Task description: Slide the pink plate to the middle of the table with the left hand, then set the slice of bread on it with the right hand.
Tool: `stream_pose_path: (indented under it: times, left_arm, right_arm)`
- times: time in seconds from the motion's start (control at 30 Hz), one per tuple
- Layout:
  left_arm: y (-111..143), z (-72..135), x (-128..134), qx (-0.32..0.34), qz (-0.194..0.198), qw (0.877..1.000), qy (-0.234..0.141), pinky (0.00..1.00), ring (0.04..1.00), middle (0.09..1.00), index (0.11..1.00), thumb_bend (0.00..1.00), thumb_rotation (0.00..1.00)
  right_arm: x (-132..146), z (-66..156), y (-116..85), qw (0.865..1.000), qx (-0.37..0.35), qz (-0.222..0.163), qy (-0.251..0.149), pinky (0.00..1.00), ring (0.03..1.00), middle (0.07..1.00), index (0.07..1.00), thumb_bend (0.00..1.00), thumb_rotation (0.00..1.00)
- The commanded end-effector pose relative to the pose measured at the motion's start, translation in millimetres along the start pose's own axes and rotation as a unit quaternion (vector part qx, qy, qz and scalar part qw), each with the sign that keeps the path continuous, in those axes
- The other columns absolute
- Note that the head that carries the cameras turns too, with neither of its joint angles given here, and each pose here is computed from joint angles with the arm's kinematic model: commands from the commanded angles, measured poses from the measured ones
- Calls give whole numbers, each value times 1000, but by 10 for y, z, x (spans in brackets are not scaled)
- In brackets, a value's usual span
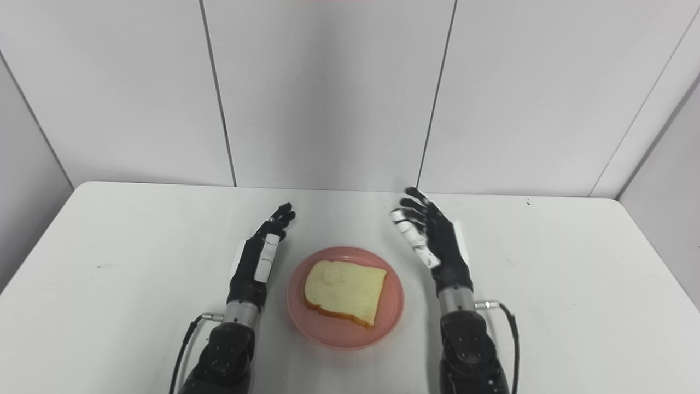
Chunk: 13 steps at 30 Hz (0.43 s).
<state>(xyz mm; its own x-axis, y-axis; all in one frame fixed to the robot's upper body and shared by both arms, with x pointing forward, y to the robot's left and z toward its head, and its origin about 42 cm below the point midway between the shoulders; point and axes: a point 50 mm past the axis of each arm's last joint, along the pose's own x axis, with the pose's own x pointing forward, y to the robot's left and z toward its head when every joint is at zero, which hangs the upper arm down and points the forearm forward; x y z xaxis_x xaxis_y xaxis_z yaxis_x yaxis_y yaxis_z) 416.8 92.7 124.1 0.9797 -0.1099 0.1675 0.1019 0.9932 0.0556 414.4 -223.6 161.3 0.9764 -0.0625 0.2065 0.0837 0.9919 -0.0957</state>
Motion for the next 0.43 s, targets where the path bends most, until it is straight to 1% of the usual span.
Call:
stream_pose_path:
  times: [0.0, 0.07, 0.17, 0.3, 0.33, 0.4]
  left_arm:
    - [-58, 148, 45, -1, 3, 1000, -22, 998, 978, 909, 832, 920, 1000]
    - [-53, 201, 61, -5, 1, 1000, -21, 1000, 991, 922, 833, 925, 1000]
    - [-35, 263, 79, -7, 1, 1000, -11, 1000, 999, 933, 841, 928, 1000]
    - [-5, 347, 93, -5, 1, 1000, -6, 1000, 1000, 951, 874, 874, 1000]
    - [4, 370, 95, -5, 1, 1000, -7, 1000, 1000, 961, 896, 852, 1000]
    - [24, 413, 103, -6, 1, 1000, -15, 1000, 1000, 968, 909, 825, 1000]
  right_arm:
    - [102, 205, -7, 998, 13, -4, -58, 752, 756, 790, 816, 675, 825]
    - [99, 170, -15, 998, 11, -2, -56, 761, 759, 794, 813, 683, 850]
    - [105, 145, -17, 998, 5, -1, -56, 766, 763, 797, 813, 701, 867]
    - [106, 117, -19, 998, -7, 1, -60, 790, 782, 805, 817, 716, 891]
    - [105, 102, -22, 998, -10, 2, -61, 791, 794, 814, 820, 719, 910]
    - [97, 68, -21, 998, -4, 6, -57, 805, 806, 824, 827, 729, 927]
